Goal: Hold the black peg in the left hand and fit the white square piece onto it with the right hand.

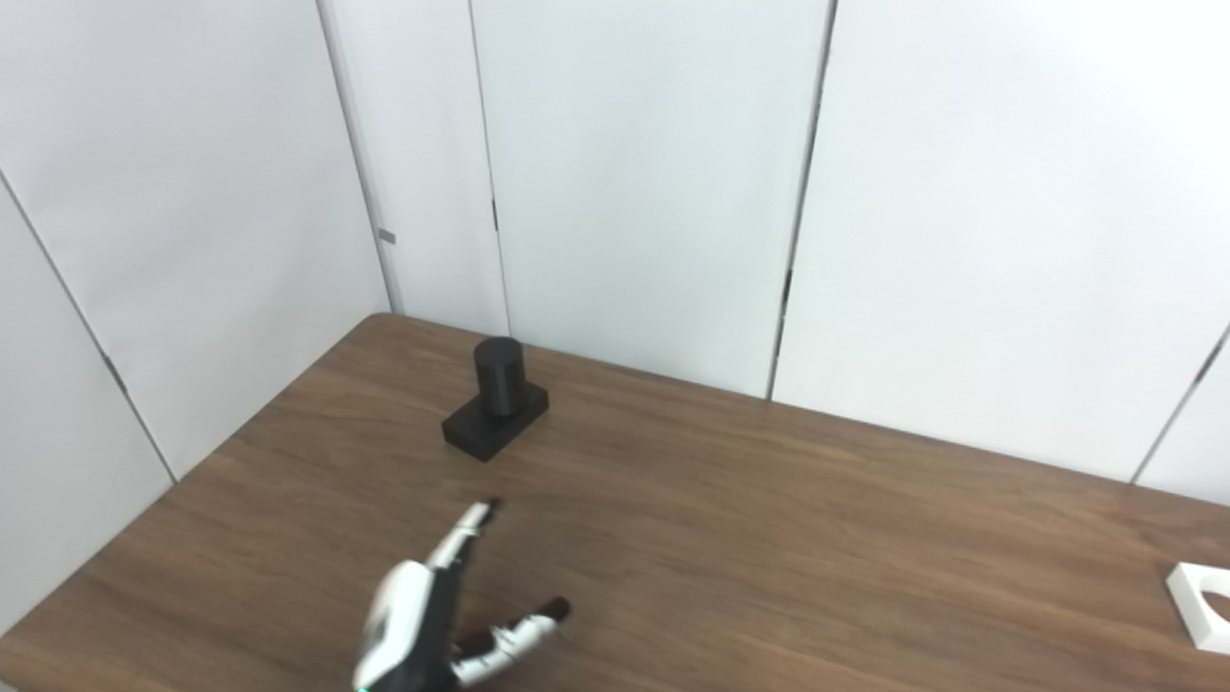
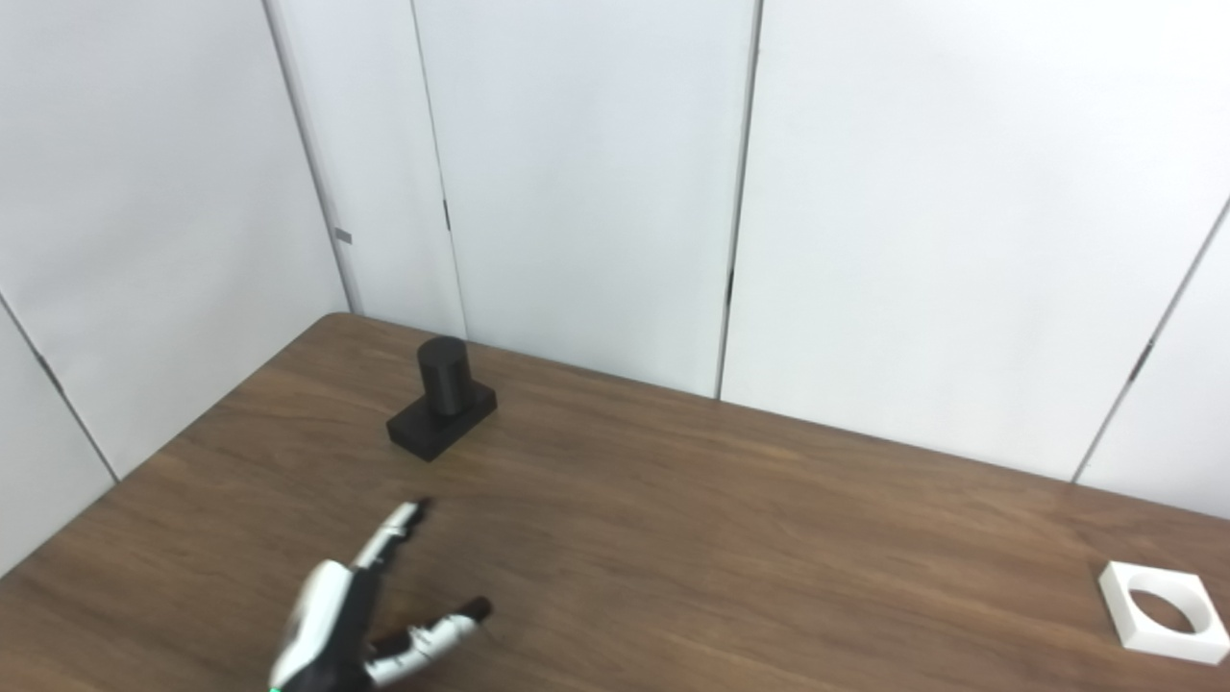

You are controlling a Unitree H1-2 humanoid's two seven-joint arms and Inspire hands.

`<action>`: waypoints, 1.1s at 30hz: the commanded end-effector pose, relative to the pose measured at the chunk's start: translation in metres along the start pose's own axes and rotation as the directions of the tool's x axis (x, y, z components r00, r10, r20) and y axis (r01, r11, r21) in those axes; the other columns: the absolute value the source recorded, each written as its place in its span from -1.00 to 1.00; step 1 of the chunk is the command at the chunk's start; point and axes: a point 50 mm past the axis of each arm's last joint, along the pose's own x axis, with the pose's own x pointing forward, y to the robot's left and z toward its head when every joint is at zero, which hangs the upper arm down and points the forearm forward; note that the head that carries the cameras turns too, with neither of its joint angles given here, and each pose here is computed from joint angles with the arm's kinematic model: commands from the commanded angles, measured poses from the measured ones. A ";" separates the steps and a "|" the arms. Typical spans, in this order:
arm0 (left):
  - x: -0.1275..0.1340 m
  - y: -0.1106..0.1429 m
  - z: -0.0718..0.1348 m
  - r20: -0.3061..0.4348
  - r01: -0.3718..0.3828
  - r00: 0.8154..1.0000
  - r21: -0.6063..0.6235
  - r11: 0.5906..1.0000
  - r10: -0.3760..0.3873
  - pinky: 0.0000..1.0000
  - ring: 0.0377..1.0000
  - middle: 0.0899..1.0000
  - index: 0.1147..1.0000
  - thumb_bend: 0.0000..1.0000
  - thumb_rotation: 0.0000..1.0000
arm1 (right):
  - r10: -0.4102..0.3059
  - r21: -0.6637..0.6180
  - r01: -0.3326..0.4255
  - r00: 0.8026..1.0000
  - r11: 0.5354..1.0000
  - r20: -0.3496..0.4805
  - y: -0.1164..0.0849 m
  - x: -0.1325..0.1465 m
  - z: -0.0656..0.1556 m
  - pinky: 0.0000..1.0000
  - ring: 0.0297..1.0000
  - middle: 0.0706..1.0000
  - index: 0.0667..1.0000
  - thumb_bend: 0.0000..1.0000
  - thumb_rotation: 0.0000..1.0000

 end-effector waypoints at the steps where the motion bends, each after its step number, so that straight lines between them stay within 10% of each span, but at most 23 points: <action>1: 0.024 0.014 0.016 0.063 -0.108 0.993 0.059 0.992 0.104 0.60 0.73 0.77 0.74 0.84 -0.08 | -0.002 0.013 0.003 1.000 1.000 -0.008 0.003 -0.006 -0.007 0.84 0.76 0.71 0.66 0.55 0.59; 13: 0.090 0.033 0.006 0.016 -0.140 0.990 0.312 0.940 0.142 0.83 0.88 0.85 0.73 1.00 0.34 | -0.003 0.032 0.003 1.000 0.999 -0.011 0.006 -0.008 -0.005 0.86 0.73 0.65 0.62 0.61 0.55; 33: 0.179 0.017 -0.008 -0.089 -0.110 0.985 0.362 0.926 0.151 0.86 0.87 0.82 0.66 0.91 0.28 | 0.003 0.024 -0.003 1.000 1.000 -0.010 0.007 -0.015 -0.001 0.73 0.70 0.63 0.61 0.66 0.56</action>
